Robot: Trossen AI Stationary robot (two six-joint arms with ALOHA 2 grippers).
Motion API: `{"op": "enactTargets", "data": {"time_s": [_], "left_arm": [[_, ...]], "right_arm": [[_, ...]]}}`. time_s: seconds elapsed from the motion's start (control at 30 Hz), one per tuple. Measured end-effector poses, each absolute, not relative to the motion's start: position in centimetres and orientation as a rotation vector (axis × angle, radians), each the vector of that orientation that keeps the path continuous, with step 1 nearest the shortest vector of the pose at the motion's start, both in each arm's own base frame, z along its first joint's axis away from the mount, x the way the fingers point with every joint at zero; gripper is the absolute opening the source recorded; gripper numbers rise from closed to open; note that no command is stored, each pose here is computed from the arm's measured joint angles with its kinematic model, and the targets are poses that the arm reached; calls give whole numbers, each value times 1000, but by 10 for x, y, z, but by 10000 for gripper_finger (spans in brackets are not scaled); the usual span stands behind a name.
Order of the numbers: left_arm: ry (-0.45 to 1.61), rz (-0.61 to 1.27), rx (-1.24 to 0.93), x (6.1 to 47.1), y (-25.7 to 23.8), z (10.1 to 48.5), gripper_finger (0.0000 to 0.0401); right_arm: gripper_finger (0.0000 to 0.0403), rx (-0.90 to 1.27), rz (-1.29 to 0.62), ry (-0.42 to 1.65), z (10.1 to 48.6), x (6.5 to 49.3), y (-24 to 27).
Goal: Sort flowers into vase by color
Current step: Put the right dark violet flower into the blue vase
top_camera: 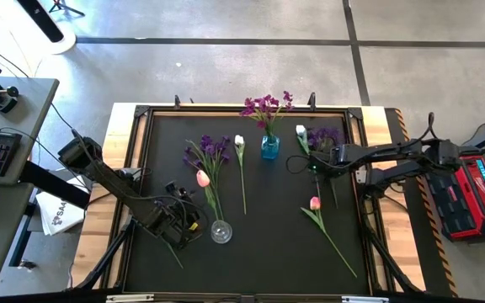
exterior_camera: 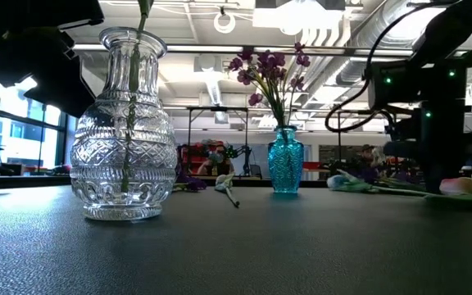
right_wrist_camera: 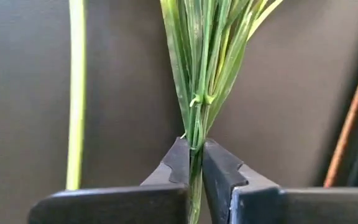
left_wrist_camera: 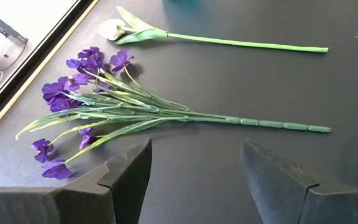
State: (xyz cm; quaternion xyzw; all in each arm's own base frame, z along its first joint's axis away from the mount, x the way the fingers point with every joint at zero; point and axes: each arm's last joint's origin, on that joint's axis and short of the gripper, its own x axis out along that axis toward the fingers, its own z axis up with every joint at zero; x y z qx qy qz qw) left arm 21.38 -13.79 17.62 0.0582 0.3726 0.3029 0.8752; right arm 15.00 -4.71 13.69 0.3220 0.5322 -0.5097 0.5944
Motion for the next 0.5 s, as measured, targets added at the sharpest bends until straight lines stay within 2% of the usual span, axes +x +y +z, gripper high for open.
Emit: {"op": "enactTargets", "data": {"time_s": [0.1,0.23,0.5], "left_arm": [[778,632,121,214,-138,176,234],[781,630,118,214,-138,176,234],[772,624,100,215,-139,176,234]], "right_arm": [[4,691,-1199,1210,140,148,-45],[4,646,-1205,1074,153,145,-40],[1,533,-1077,677,191,140,-24]]}}
